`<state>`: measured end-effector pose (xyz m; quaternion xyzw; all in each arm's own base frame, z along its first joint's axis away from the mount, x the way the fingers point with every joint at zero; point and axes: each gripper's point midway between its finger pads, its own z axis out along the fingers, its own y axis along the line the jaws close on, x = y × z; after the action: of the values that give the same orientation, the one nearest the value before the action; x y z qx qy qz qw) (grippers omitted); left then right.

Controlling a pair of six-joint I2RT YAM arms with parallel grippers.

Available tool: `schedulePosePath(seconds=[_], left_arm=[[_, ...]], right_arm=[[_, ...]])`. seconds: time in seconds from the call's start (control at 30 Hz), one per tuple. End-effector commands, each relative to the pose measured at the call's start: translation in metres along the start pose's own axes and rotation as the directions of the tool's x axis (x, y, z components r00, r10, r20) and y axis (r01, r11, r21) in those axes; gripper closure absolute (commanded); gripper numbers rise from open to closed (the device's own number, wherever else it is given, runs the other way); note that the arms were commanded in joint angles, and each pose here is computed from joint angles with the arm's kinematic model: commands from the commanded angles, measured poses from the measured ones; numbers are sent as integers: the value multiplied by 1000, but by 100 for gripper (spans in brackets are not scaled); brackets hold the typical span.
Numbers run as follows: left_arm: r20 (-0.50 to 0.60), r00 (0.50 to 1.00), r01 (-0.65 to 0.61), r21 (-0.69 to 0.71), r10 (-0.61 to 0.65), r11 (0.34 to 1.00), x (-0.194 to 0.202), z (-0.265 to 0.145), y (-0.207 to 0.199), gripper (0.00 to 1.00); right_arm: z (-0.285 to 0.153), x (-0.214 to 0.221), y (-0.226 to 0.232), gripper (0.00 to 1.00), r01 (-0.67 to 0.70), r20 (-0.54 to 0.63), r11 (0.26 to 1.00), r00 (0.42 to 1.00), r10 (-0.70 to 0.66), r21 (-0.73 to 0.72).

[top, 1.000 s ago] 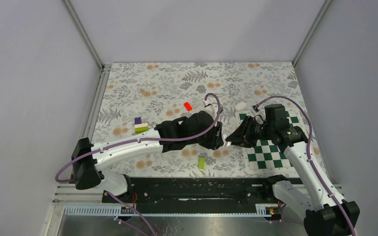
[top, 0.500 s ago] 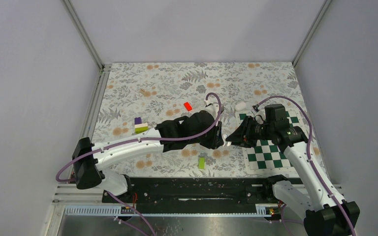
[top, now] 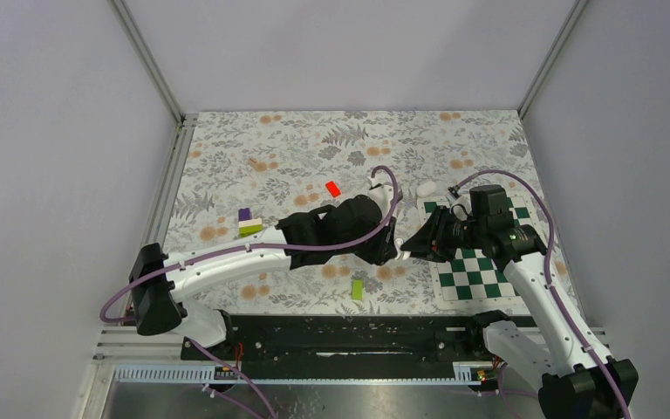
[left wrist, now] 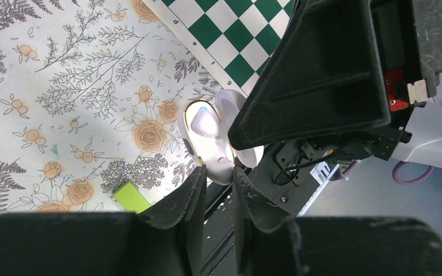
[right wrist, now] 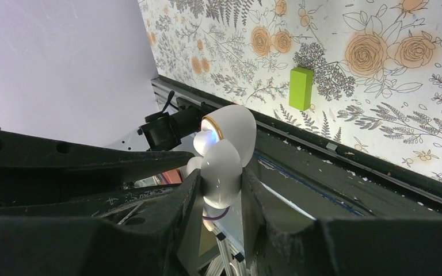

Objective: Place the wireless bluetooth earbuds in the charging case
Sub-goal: Adjust the right earbud in the right side groove of the charging case.

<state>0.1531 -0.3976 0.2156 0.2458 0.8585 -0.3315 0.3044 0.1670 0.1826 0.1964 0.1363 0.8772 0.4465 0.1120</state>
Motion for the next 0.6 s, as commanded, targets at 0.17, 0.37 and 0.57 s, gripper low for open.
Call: schedulePosePath(seconds=[0.17, 0.37, 0.57], left_arm=[[38, 986, -165, 107, 161, 980, -18, -10, -22, 84], [16, 970, -243, 151, 243, 958, -13, -14, -26, 84], [15, 959, -281, 187, 283, 941, -11, -18, -30, 84]], right_arm=[[-10, 9, 14, 100, 84, -56, 996, 995, -85, -31], [-16, 14, 17, 100, 123, -93, 992, 988, -125, -28], [-21, 20, 21, 100, 152, -127, 987, 979, -157, -48]])
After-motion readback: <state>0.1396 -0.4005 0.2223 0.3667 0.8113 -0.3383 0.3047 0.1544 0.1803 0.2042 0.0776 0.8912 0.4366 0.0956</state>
